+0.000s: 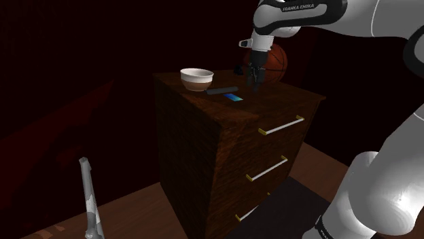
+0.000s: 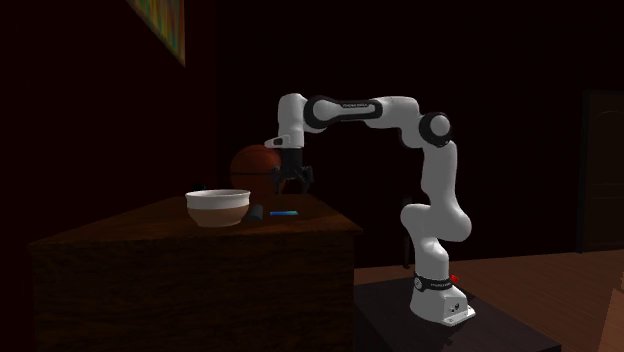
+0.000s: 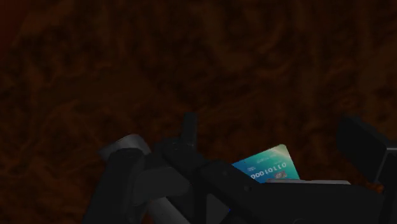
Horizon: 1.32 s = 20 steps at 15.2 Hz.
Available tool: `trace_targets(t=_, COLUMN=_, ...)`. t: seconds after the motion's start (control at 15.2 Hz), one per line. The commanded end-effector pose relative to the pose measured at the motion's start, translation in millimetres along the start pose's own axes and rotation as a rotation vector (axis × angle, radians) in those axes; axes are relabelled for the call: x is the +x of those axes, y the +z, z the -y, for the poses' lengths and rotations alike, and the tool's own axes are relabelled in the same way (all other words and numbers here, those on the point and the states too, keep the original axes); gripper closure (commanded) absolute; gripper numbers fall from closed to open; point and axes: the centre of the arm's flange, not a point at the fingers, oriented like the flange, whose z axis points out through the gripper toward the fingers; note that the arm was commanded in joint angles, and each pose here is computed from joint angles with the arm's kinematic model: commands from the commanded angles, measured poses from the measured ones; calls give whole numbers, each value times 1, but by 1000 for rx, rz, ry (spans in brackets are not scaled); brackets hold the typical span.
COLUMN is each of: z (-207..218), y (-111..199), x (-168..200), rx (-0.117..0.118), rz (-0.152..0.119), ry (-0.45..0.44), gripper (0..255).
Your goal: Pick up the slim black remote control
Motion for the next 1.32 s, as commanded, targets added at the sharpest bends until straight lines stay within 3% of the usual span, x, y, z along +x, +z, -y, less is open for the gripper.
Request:
trace_targets(t=0.0, z=-20, y=-1, x=14, rx=-7, rz=1, ry=-106, gripper=0)
trace_targets(t=0.53, z=-83, y=-4, x=87, rx=-32, rz=3, ry=-478, gripper=0)
trace_targets(t=1.12, z=-83, y=36, x=87, rx=-32, rz=3, ry=-478, gripper=0)
trace_targets(t=1.19, z=-82, y=36, x=86, rx=-32, rz=3, ry=-478, gripper=255)
trace_targets(t=1.25, z=-83, y=37, x=86, rx=-32, rz=3, ry=-478, gripper=255)
